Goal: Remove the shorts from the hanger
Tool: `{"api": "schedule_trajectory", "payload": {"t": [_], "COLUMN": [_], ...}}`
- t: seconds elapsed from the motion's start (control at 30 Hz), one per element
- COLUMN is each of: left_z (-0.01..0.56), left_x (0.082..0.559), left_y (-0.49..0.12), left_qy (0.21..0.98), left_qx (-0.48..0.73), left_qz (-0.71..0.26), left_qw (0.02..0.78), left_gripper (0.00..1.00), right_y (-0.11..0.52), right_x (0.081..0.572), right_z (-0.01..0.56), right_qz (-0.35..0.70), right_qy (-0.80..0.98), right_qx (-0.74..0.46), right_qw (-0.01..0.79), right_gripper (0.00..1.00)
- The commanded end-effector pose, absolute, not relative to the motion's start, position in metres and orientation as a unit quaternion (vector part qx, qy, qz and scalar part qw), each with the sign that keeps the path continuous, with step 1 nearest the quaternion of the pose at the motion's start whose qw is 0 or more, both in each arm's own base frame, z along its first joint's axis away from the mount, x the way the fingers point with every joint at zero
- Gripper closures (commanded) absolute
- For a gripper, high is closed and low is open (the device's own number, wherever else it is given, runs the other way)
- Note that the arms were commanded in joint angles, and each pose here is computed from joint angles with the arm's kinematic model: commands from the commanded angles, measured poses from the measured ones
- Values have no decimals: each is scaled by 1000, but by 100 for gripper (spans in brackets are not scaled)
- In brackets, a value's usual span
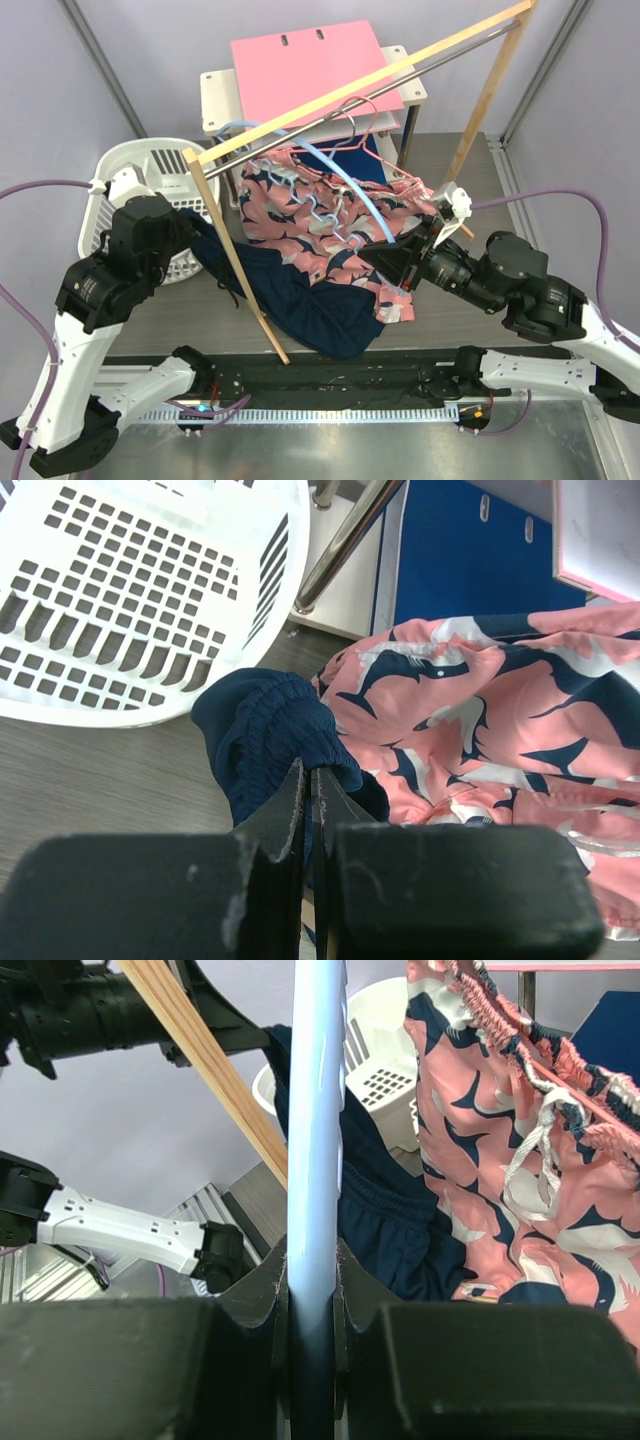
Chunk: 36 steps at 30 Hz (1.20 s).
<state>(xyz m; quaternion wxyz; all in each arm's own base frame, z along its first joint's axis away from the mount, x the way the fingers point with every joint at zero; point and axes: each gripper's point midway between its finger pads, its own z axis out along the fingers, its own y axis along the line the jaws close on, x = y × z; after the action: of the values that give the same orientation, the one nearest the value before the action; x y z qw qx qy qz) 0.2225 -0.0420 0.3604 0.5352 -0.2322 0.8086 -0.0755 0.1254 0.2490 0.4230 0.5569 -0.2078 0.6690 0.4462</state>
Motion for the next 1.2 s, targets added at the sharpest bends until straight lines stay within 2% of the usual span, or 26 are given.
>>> {"api": "schedule_trajectory", "payload": {"t": [0.0,0.4,0.67,0.77,0.8,0.87,0.9,0.93,0.97,1.07,1.1,1.17], "left_z": [403,415,424,431,435,439,444,446,449,457,460,461], "left_x": [222,218,212,210,210,209,209,209,209,210,210,210], "left_y": [-30,-35,-32,-31,-30,-29,-28,-27,-28,-29,-31,-34], "left_qy": [761,754,747,742,739,738,734,733,732,728,728,728], "left_qx": [-255,-253,-255,-255,-254,-250,-251,-250,-247,-245,-242,-240], "left_qz": [-98,-125,-133,-137,-139,-136,-136,-136,-136,-141,-147,-156], "left_qw": [589,594,599,605,608,612,616,618,620,624,625,623], "left_gripper": [100,100,100,100,100,100,100,100,100,100,100,100], "right_y": [260,269,273,273,270,268,265,260,255,238,231,218], "right_x": [128,141,149,148,147,146,146,145,147,146,149,147], "right_z": [453,422,424,414,413,405,401,402,398,382,375,356], "right_qz": [478,450,438,435,437,432,428,429,422,406,393,392], "right_qy": [637,669,673,680,680,686,691,690,694,703,710,715], "right_qx": [-190,-177,-166,-170,-168,-168,-167,-163,-157,-147,-136,-118], "right_qw": [575,565,572,565,564,561,558,560,563,565,568,567], "right_gripper": [99,99,99,85,77,69,58,52,40,23,14,7]}}
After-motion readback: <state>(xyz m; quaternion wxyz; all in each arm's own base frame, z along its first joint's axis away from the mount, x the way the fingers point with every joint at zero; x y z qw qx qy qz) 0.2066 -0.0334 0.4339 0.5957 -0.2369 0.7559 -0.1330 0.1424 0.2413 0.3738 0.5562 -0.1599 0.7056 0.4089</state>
